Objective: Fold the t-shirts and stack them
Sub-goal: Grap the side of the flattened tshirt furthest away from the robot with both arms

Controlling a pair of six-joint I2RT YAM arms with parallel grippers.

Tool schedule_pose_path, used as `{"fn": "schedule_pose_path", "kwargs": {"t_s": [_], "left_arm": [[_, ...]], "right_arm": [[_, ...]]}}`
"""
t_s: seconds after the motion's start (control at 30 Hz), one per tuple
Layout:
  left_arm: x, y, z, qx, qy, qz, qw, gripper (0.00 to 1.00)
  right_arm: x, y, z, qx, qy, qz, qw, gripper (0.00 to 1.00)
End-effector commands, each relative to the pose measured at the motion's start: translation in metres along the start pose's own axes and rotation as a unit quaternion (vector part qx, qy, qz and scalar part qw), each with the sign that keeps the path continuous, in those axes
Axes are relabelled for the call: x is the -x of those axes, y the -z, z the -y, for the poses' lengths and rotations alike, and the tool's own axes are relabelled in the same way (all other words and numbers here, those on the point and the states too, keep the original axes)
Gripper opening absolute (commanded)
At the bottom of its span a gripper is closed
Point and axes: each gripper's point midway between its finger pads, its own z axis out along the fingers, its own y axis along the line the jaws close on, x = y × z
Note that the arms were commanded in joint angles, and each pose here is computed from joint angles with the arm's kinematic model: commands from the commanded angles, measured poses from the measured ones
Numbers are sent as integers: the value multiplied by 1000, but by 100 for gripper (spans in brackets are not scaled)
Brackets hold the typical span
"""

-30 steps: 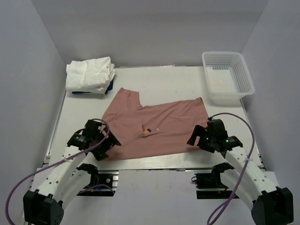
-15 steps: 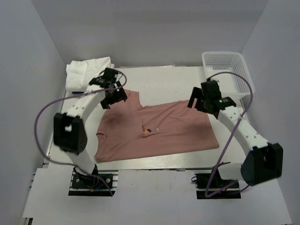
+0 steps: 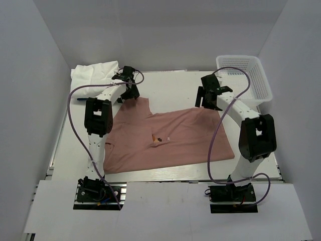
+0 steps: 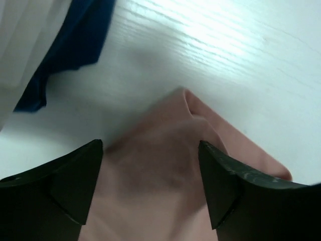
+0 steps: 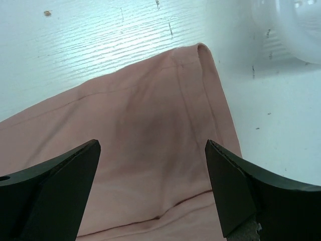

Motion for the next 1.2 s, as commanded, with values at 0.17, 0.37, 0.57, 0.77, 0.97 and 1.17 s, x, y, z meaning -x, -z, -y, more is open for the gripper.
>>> {"fn": "schedule_pose_path", "kwargs": {"t_s": [0.17,0.37,0.57,0.77,0.97,1.17], "left_arm": [[32,-19,10,-66,39,32,997,74],[10,-39,18,-91,18,2,996,48],[10,-39,11,-78,2,9,997,0],[30,-14,12,-97,-19,51,994,0],[43,23,20,-152,-38,95,983,0],[42,37,16,-158,-58,102,980,0]], "right_arm": [[17,-16,-14,12,13,0,1000,91],[15,-38,-17,-8,10,-13,1000,91],[13,-66,-16,-53,-43,-23,997,91],[14,-83,-22,-64,-76,-21,995,91],[14,-95,-19,-83,-134,-15,987,91],[10,-97,-15,-90,-152,-22,984,91]]}}
